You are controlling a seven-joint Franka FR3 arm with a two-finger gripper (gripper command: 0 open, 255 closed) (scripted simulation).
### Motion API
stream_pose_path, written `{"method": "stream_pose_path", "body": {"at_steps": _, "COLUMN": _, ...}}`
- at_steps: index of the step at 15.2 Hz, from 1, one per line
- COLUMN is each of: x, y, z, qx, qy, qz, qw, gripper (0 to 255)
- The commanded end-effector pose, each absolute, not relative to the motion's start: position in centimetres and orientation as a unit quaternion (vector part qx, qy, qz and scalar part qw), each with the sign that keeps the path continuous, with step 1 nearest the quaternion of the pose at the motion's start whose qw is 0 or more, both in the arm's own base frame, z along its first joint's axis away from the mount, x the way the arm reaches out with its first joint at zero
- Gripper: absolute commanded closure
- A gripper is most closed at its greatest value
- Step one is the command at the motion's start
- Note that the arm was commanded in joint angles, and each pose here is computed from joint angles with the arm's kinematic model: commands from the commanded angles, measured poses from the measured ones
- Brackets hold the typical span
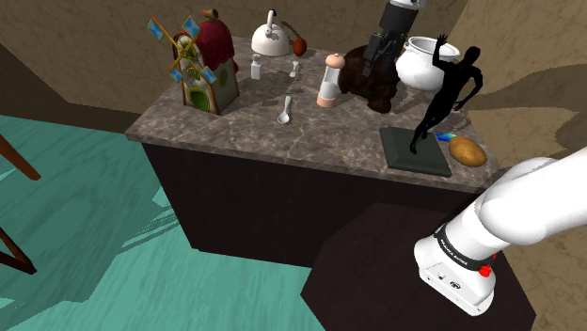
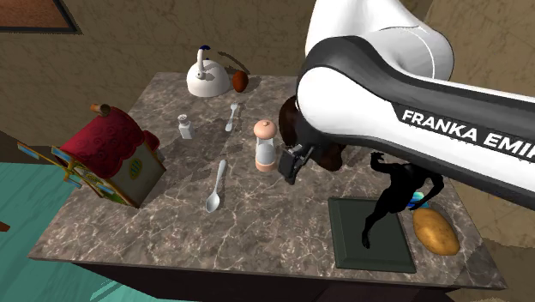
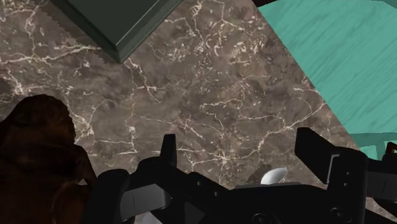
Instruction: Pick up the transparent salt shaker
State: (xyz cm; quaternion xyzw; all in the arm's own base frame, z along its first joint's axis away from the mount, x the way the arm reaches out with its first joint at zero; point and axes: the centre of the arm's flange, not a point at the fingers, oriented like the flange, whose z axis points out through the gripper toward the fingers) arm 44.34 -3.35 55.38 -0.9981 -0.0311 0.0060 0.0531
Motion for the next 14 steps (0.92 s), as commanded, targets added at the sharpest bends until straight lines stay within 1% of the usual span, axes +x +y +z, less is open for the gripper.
{"method": "stream_pose_path", "body": {"at_steps": 1, "x": 46.8, "y": -4.5, "z": 54.9, "qx": -0.998, "qy": -0.032, "qz": 0.004, "qw": 0.057, "gripper": 0}}
{"method": "stream_pose_path", "body": {"at_steps": 12, "x": 60.2, "y": -9.8, "z": 54.0, "qx": -0.996, "qy": -0.035, "qz": -0.008, "qw": 0.079, "gripper": 0}}
{"method": "stream_pose_path", "body": {"at_steps": 14, "x": 61.3, "y": -10.2, "z": 53.5, "qx": -0.996, "qy": -0.035, "qz": -0.009, "qw": 0.081, "gripper": 0}}
